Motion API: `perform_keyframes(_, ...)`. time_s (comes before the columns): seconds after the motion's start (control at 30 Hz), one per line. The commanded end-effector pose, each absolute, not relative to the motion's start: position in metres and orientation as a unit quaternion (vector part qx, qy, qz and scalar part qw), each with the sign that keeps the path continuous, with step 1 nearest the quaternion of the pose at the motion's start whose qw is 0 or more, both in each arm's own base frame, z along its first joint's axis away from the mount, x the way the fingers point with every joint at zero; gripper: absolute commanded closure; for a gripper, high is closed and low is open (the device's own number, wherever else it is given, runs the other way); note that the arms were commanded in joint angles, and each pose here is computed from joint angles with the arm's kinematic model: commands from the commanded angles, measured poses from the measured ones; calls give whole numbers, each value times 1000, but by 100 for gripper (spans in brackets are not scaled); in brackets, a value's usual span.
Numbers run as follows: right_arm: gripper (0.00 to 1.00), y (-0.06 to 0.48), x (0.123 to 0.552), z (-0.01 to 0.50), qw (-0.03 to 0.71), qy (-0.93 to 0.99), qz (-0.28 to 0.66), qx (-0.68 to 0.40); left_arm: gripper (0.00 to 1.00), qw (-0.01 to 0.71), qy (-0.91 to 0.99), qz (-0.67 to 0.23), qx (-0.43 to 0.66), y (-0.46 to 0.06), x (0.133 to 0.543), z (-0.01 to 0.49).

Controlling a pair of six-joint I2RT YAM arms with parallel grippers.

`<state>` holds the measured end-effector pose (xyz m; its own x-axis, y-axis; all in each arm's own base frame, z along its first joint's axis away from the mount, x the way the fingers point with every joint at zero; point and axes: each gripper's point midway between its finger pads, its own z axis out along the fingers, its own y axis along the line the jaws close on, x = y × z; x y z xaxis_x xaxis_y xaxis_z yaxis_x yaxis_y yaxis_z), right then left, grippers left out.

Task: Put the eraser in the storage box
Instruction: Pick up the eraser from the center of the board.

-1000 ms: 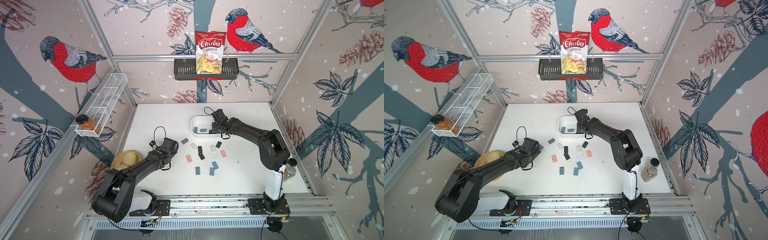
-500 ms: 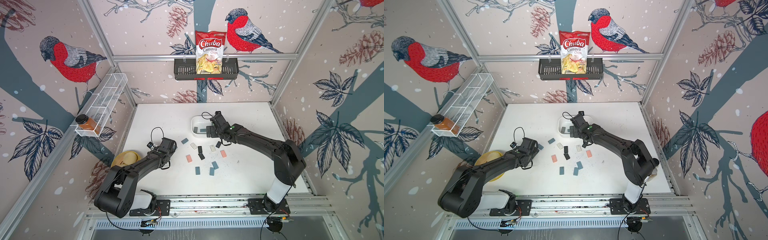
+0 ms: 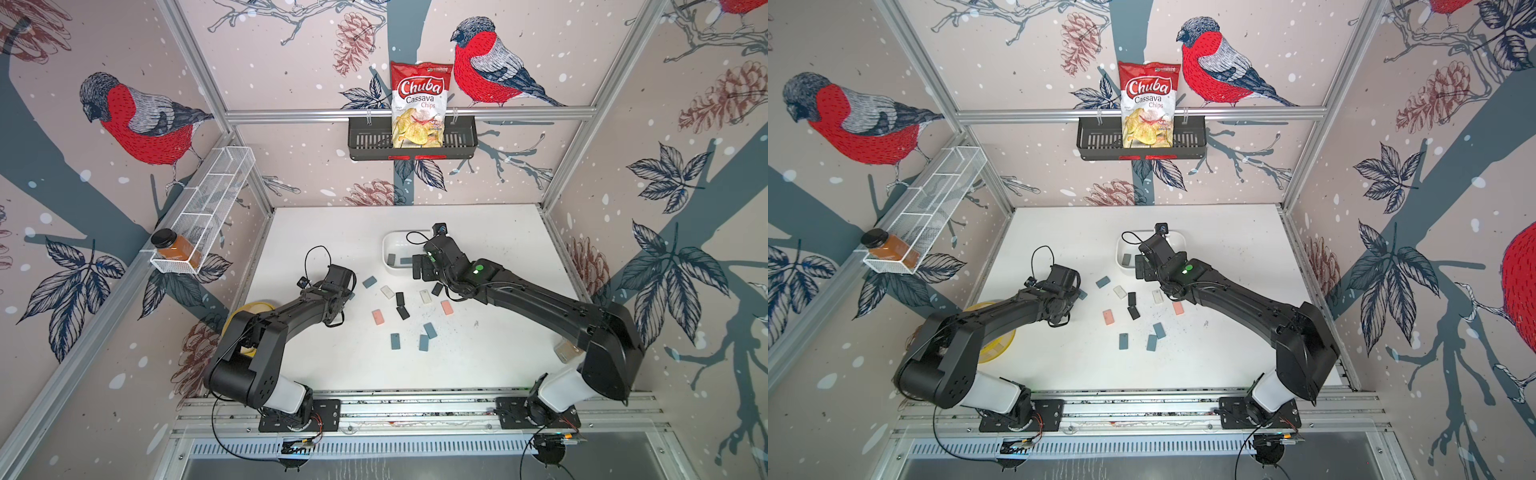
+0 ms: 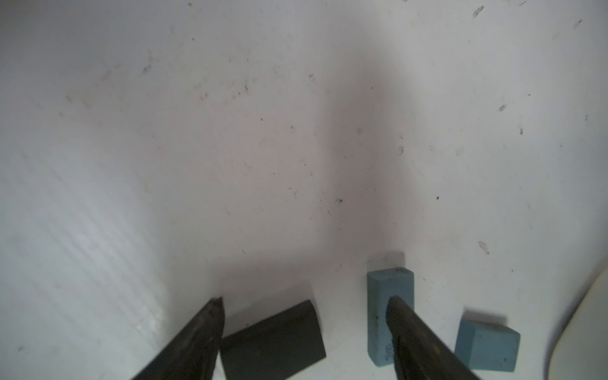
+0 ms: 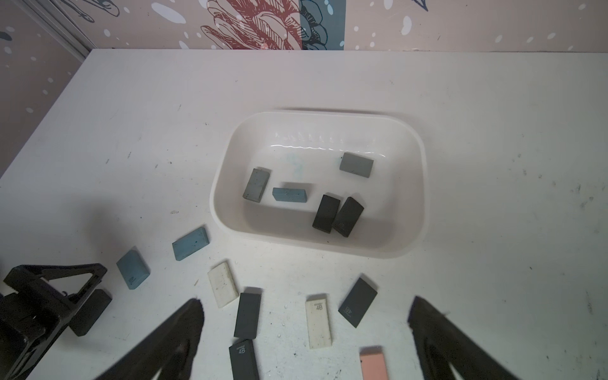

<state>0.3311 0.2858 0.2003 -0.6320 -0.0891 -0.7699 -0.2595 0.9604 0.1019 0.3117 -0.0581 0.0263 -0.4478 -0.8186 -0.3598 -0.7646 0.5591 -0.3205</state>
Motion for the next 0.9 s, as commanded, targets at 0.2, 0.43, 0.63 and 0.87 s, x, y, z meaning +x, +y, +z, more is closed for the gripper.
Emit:
perform_keyframes(0.2,1,275,325,208,431,892,106,-80,13,143,861,-20,-487,-61,273,23)
perform_keyframes(0.43,1,278,320,204,426,894,110,-82,16,169,852,-2,-495,-49,273,36)
perform_keyframes(0.63,1,275,314,203,426,894,113,-78,23,191,875,-2,-445,-48,280,38)
perform_keyframes(0.87,1,277,305,206,429,891,128,-72,24,221,926,-41,-304,-67,296,39)
